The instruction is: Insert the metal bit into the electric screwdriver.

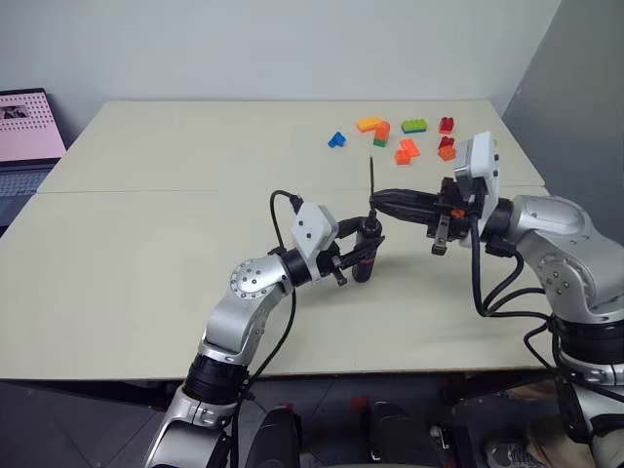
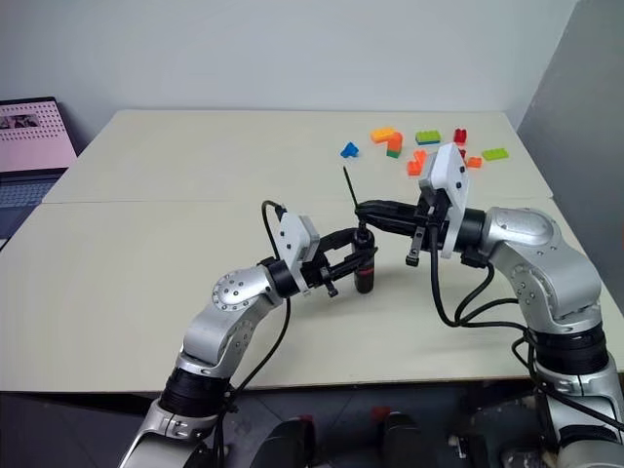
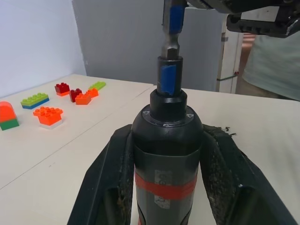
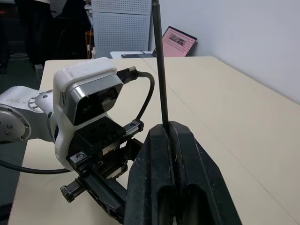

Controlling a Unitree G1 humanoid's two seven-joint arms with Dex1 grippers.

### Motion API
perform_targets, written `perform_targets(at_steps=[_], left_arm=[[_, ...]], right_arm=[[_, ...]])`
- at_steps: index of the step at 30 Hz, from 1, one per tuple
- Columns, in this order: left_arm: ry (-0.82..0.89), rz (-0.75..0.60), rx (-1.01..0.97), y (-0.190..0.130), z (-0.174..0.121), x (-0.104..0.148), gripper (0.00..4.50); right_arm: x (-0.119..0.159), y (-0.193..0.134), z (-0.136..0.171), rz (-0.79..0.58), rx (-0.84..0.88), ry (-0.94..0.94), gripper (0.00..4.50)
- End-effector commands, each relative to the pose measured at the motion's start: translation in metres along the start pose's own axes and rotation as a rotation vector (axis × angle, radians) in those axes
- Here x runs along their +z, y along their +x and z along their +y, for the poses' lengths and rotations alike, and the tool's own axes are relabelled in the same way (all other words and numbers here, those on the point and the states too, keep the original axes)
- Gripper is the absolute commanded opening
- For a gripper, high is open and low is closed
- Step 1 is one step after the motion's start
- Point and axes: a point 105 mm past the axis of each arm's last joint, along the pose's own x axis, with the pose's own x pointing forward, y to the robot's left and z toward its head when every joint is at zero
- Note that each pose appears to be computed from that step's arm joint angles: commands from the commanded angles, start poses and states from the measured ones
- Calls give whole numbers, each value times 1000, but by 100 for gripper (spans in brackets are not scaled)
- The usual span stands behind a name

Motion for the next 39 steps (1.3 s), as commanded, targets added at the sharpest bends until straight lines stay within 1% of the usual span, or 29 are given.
perform_targets(at_steps=[1, 9, 15, 21, 24, 31, 39], left_arm=[[15, -19, -4, 2, -2, 4, 162], [15, -17, -4, 2, -2, 4, 162], [14, -16, -5, 1, -2, 4, 162], [14, -15, -5, 1, -2, 4, 162], [14, -16, -2, 1, -2, 4, 162], [15, -14, -6, 1, -2, 4, 162], [17, -12, -7, 1, -2, 4, 162]], right_arm=[[-1, 1, 5, 5, 10, 43, 0], [11, -2, 2, -34, -28, 44, 0], [26, -3, 2, -97, -53, 44, 0], [26, -5, 2, -108, -77, 46, 0], [31, -9, 2, -127, -97, 51, 0], [22, -4, 1, -122, -160, 61, 0], [19, -3, 4, -122, -166, 73, 0]])
